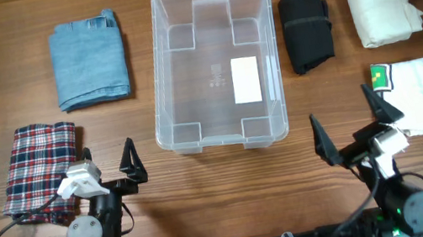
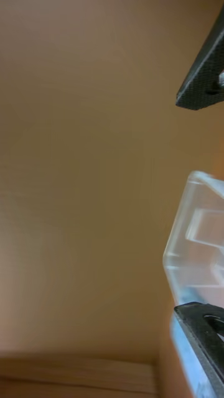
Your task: Pack container
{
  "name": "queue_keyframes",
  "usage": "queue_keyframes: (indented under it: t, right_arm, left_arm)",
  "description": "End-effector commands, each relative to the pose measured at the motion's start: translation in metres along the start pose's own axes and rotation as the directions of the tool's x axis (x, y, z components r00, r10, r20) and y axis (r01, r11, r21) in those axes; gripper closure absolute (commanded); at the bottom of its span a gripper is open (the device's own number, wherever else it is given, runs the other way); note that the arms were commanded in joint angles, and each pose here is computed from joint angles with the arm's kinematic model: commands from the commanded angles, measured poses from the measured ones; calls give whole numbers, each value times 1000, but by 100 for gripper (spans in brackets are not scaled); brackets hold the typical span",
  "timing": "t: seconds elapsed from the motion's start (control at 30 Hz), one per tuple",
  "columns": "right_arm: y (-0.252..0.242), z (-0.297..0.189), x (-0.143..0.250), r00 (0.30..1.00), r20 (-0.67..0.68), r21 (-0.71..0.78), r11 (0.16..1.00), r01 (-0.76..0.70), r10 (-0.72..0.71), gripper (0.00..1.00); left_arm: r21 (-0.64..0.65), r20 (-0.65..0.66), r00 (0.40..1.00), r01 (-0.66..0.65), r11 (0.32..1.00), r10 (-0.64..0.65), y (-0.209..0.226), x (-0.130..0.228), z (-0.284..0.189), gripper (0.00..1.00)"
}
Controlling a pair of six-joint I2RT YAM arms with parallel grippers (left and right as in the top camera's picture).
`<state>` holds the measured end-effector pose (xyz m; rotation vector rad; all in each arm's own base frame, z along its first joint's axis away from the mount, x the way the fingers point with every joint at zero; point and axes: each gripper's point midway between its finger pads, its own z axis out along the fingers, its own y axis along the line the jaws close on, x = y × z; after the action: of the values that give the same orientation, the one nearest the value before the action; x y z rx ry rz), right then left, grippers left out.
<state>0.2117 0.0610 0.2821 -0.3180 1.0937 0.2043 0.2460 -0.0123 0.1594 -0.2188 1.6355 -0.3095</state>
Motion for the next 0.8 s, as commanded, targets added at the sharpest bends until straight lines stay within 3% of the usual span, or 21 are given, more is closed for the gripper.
queue_keyframes:
  t: [0.0, 0.17, 0.4, 0.6, 0.77]
  right_arm:
    - [-13, 6, -42, 995, 87, 67, 997, 32, -38, 0]
    - [-29, 41, -69, 994, 6, 87, 990, 109, -110, 0]
    - [-63, 134, -53, 939, -330, 30, 993, 114, -98, 0]
    - [-104, 191, -4, 737, -673, -20, 998, 66, -62, 0]
    - [-121, 197, 29, 601, -798, -90, 975, -205, 53, 0]
  left_arm:
    - [-20, 3, 1000, -20, 1000, 20, 5, 1, 0, 0]
    - [-20, 3, 1000, -20, 1000, 20, 5, 1, 0, 0]
    - [-20, 4, 1000, -20, 1000, 20, 5, 1, 0, 0]
    - [-20, 4, 1000, -20, 1000, 20, 5, 1, 0, 0]
    - [-20, 4, 1000, -20, 1000, 20, 5, 1, 0, 0]
